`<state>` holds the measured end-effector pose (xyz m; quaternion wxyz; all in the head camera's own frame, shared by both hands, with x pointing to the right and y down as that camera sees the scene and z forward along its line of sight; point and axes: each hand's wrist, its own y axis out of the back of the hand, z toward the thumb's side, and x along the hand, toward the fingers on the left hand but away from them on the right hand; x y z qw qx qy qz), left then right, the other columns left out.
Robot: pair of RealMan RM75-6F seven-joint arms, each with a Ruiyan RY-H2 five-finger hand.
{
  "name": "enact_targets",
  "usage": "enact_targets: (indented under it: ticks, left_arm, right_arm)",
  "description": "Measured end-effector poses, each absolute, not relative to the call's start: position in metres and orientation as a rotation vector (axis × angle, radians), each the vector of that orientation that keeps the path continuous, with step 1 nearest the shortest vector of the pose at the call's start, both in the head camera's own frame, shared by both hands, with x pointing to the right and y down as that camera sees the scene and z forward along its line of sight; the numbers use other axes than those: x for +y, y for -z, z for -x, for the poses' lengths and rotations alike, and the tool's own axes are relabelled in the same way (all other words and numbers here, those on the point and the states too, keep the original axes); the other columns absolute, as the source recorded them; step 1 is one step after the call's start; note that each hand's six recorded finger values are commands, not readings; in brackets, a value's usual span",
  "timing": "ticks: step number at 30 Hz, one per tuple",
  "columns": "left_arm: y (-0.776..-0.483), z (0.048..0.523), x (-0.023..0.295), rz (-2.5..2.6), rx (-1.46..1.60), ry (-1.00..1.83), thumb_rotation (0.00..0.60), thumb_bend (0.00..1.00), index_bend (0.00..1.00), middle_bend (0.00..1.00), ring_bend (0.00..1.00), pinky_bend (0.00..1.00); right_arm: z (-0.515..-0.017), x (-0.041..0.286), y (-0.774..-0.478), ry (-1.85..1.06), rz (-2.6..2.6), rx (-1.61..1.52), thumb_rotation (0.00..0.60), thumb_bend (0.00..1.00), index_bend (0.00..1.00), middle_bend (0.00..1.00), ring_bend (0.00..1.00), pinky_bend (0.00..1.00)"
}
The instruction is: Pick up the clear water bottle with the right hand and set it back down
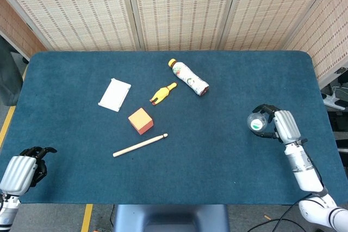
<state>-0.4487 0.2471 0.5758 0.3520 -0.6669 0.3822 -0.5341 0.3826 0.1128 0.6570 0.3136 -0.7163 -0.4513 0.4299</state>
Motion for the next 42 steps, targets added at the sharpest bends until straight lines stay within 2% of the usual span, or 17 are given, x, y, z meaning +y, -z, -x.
enact_targets:
  ticks: [6,12,18,25,31,36,42]
  left_arm:
    - [-0.576,0.449,0.247,1.726,0.988,1.383,0.600,0.46,0.36,0.45,0.34,0.42]
    - [-0.576,0.448,0.247,1.726,0.986,1.381,0.600,0.46,0.36,0.45,0.34,0.42]
    - [-0.576,0.448,0.247,1.726,0.987,1.383,0.600,0.46,0.36,0.45,0.34,0.42]
    - [-0.576,0.448,0.247,1.727,0.986,1.383,0.600,0.46,0.36,0.45,0.34,0.42]
    - [-0.577,0.447,0.248,1.729,0.980,1.384,0.600,0.46,0.36,0.45,0.34,0.42]
    - [-0.577,0.448,0.247,1.730,0.982,1.384,0.600,0.46,0.36,0.45,0.34,0.42]
    - [-0.578,0.448,0.247,1.733,0.982,1.384,0.600,0.46,0.36,0.45,0.34,0.42]
  right_arm:
    - [-0.383,0.116,-0.659,-1.269,1.479,-0.878,0.600,0.36,0.83,0.73,0.63,0.60]
    - [-0.374,0.124,-0.663,-1.296,1.510,-0.768,0.600,0.36,0.83,0.72,0.63,0.60]
    - [-0.365,0.130,-0.659,-1.217,1.847,-0.919,0.600,0.36,0.83,0.72,0.63,0.60]
    - [-0.365,0.133,-0.657,-1.010,2.387,-1.420,0.600,0.36,0.83,0.73,0.64,0.61]
    - [-0.372,0.132,-0.662,-0.920,2.516,-1.687,0.600,0.36,0.83,0.73,0.64,0.61]
    - [-0.375,0.130,-0.667,-0.976,2.422,-1.678,0.600,0.36,0.83,0.73,0.64,0.61]
    - [-0.363,0.129,-0.665,-1.112,2.198,-1.394,0.600,0.36,0.83,0.73,0.64,0.61]
